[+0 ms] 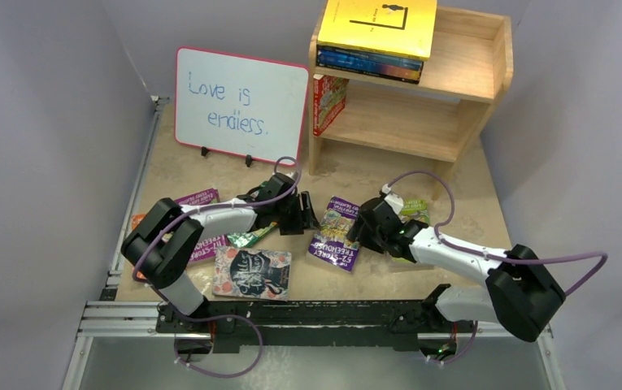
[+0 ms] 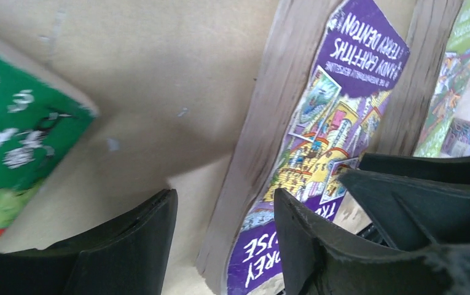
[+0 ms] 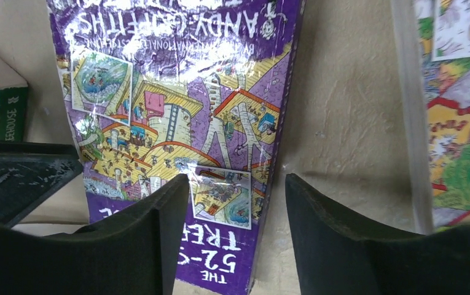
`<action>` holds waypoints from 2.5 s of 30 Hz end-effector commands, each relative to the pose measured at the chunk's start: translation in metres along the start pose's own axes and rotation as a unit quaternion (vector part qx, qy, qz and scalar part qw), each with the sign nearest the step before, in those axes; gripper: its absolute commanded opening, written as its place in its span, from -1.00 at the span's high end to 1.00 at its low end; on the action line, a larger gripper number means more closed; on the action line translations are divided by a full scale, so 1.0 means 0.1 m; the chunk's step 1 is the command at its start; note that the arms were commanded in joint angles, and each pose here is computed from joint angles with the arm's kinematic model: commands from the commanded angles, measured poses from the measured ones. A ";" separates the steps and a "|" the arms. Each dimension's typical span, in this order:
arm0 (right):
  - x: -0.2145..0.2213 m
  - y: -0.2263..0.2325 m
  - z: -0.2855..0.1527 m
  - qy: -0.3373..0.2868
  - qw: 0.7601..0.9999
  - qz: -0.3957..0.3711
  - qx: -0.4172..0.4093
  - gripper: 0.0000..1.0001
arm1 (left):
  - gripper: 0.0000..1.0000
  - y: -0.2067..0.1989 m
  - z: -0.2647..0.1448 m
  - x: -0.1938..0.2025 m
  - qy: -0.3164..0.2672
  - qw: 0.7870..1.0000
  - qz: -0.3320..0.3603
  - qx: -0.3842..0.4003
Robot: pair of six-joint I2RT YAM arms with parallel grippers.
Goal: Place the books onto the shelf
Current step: Pick up the book from the center of the board.
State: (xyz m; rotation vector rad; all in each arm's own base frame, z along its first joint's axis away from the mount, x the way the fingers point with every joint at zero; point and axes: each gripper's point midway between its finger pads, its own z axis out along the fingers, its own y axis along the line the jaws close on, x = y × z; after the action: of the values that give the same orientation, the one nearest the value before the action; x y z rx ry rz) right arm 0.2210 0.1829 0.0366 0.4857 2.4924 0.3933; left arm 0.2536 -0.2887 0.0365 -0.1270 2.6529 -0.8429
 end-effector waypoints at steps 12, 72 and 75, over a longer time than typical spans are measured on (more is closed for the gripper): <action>0.14 0.23 0.11 0.028 0.998 0.020 -0.055 0.22 | 0.17 -0.70 -0.10 0.09 0.040 0.990 -0.036 0.134; -1.39 1.22 -1.91 -0.508 0.642 -0.505 -0.273 -0.50 | 1.00 -1.40 -2.27 -0.80 0.007 0.961 -0.036 0.275; -1.45 1.13 -1.87 -0.511 0.636 -0.528 -0.234 -0.50 | 1.00 -1.42 -2.38 -0.82 -0.005 0.961 -0.034 0.274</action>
State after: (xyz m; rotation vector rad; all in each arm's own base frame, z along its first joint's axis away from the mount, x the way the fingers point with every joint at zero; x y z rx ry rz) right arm 0.2506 0.1981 0.2549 -0.7254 1.2782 0.3155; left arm 0.2524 -0.2653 0.2670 -0.1806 2.4502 -1.4706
